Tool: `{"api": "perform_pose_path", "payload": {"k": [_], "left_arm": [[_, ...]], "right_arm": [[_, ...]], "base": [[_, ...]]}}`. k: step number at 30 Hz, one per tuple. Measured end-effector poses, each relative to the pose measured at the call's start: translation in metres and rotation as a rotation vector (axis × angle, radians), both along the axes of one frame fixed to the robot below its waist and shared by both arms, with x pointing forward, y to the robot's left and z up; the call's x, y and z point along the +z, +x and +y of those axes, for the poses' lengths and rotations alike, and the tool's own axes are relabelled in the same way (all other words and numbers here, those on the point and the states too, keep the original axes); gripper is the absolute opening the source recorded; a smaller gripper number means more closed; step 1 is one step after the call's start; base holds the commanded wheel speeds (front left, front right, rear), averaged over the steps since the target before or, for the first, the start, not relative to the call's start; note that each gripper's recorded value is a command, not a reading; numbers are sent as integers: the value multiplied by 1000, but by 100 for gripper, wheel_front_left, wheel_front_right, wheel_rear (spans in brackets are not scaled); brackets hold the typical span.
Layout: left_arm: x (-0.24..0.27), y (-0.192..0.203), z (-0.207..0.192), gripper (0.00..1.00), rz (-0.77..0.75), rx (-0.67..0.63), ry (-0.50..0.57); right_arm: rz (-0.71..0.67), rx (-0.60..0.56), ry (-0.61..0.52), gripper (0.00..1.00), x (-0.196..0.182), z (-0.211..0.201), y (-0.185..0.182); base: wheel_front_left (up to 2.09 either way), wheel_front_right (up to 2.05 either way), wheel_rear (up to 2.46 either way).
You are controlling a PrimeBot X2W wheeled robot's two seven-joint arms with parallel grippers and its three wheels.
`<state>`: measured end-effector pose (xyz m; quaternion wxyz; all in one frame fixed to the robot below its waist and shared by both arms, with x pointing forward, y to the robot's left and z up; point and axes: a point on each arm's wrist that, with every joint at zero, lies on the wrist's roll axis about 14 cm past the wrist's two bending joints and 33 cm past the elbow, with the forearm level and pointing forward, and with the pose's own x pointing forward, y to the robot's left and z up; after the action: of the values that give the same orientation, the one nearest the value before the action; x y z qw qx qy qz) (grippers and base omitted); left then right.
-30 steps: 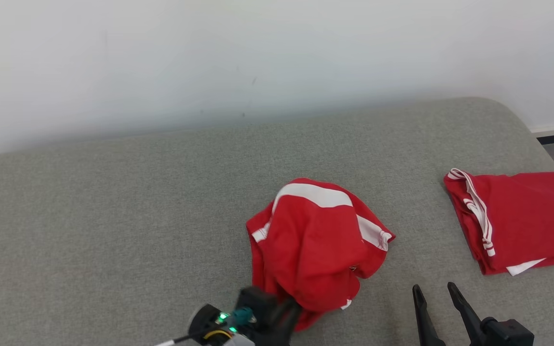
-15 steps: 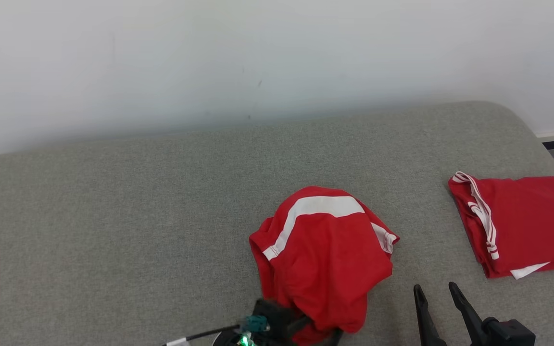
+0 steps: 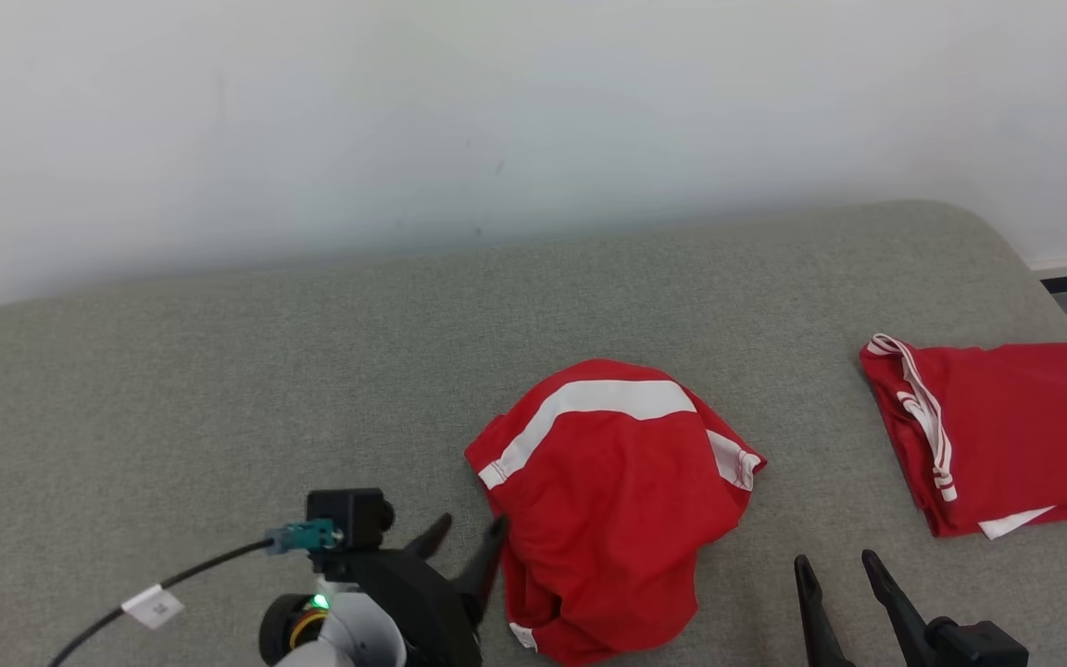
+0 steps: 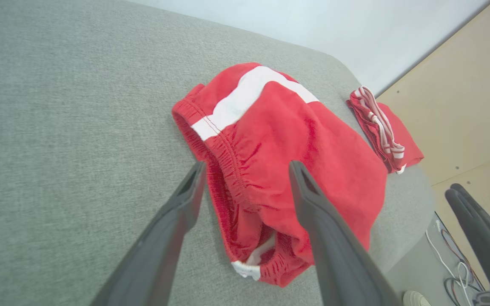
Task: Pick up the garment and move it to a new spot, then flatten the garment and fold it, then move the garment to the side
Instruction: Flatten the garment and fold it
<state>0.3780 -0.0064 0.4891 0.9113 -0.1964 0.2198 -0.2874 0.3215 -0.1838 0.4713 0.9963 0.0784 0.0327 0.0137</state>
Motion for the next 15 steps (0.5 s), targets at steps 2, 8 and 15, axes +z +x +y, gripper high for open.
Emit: {"api": "perform_pose_path", "payload": {"k": [2, 8, 15], "left_arm": [[0, 8, 8, 100, -3, 32, 17], [-12, 29, -3, 100, 91, 68, 14], [-31, 48, -20, 100, 190, 78, 8]], "right_arm": [[4, 0, -1, 100, -1, 0, -1], [3, 0, -7, 100, 0, -1, 0], [24, -46, -14, 100, -4, -16, -5]], "base": [[0, 0, 0], [0, 0, 0], [0, 0, 0]]}}
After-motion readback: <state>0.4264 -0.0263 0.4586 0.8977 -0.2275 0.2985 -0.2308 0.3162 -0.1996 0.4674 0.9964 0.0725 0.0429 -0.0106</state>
